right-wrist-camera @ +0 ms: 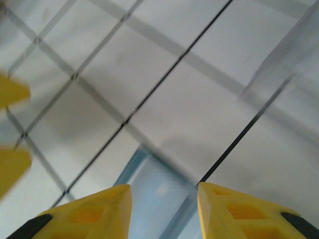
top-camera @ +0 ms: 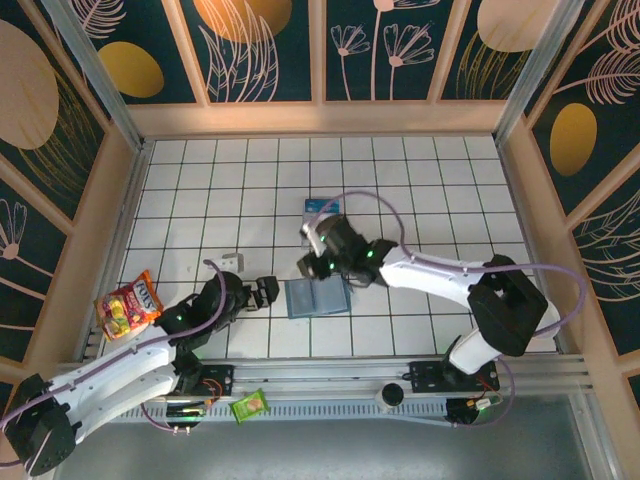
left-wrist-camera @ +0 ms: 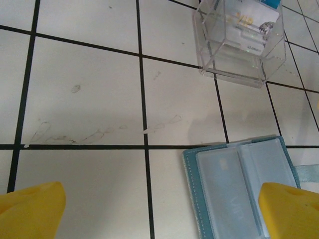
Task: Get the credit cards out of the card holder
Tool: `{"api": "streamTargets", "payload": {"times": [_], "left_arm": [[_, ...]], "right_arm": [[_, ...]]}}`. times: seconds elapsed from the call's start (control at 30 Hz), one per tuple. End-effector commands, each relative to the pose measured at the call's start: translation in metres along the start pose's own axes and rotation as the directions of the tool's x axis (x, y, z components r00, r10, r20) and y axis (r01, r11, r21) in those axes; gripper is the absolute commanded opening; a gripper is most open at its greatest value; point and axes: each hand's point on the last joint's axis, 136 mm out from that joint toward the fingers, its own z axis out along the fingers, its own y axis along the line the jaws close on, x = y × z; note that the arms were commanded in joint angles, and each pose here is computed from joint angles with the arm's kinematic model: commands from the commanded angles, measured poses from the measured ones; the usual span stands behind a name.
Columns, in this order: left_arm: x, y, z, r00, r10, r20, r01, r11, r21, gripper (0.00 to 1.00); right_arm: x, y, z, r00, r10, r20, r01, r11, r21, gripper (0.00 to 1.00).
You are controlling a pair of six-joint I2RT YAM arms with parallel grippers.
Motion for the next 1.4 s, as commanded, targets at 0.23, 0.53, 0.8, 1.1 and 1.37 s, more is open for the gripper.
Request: {"api": "streamTargets", "payload": {"times": [0.23,0.53,0.8,1.1,1.37], "left_arm": [[-0.006,0.012,-0.010,0.996,-0.063,0.066,0.064,0.998,-0.005,0.99],[0.000,0.012,-0.007,0.998,-0.050,0.040,0.050,0.999,-0.010,0.99],[-0.001,0.008,-0.006,0.999,-0.040,0.035,0.040,0.999,0.002,0.99],[0.004,0.003,-0.002,1.000,-0.024,0.007,0.024,0.999,0.029,0.98],[0.019,-0.025,0.009,0.997,-0.003,-0.079,0.015,0.987,0.157,0.62]], "right_arm": [[0.062,0.029,0.032,0.981,-0.101,-0.163,0.125,0.982,0.142,0.38],[0.065,0.039,0.042,0.971,-0.150,-0.185,0.176,0.975,0.133,0.39],[0.088,0.038,0.053,0.959,-0.140,-0.246,0.176,0.976,0.130,0.38],[0.089,0.037,0.057,0.964,-0.107,-0.242,0.144,0.979,0.141,0.13],[0.055,0.040,0.043,0.996,0.013,-0.093,-0.001,0.991,0.134,0.00]]}}
